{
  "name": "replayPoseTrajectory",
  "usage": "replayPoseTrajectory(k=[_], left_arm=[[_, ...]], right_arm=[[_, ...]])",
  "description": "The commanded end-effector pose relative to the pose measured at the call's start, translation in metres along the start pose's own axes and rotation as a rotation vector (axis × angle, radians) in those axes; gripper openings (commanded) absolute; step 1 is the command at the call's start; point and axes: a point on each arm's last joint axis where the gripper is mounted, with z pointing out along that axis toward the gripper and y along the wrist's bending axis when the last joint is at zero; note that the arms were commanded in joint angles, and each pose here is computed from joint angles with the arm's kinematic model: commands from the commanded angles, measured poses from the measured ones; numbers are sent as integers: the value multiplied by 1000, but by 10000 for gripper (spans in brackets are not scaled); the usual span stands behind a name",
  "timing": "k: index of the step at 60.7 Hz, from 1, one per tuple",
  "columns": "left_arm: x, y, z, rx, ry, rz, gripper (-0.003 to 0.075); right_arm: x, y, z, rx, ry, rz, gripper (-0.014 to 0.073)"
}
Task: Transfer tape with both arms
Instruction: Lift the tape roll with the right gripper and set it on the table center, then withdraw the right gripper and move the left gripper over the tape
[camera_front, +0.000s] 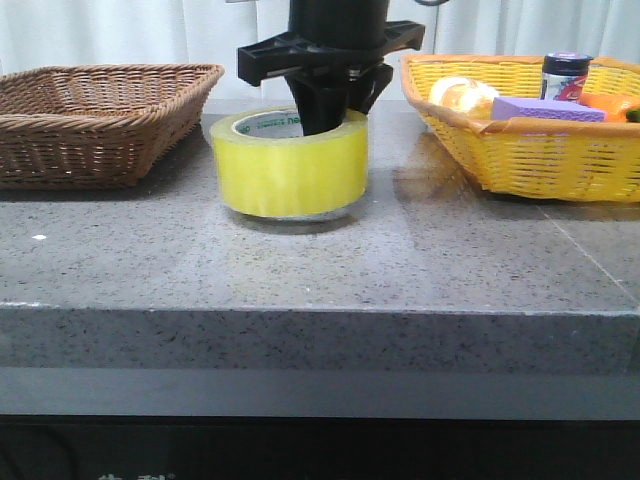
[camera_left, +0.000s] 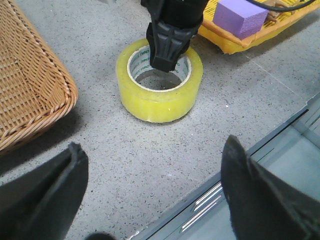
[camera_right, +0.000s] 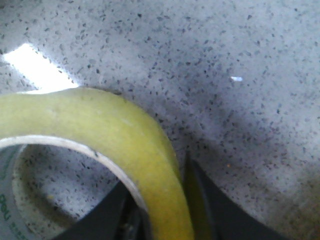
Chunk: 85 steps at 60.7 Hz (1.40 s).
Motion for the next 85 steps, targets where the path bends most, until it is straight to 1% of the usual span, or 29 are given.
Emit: replayPoseTrajectory(k=[1,3,9,13,20,31,40,45,51,59,71,85], left_arm=[[-15,-2,-7,8,-97,-7,547],[-15,-2,-7,8,-97,-7,547],[-15,-2,-7,8,-97,-7,547],[-15,-2,-7,8,-97,-7,547],[-15,-2,-7,8,-97,-7,547],[-15,-2,-7,8,-97,-7,547],[-15,-2,-7,8,-97,-7,546],[-15,-2,-7,8,-97,-7,547],[-15,-2,-7,8,-97,-7,547],[-15,-2,-7,8,-97,-7,547],[-15,-1,-7,7,-106,-7,547],[-16,-1,-7,7,-108,-7,546]], right_arm=[[-6,-4,-38,15,-134,-5,277],[-6,-4,-38,16,-139,-5,319],[-7,-4,-39,17,-145,-5,407],[-6,-4,-40,14,-145,-4,440],[-7,-3,-53,2,-167,2,447],[-2,-8,-100,-6,-288,21,447],[13,-13,-139,-52,-412,60,447],[28,-14,-158,-63,-483,75,447],[49,-12,-174,-64,-537,80,447],[85,-9,-192,-74,-603,90,447],[142,-4,-206,-71,-679,97,447],[210,2,-209,-65,-746,101,447]])
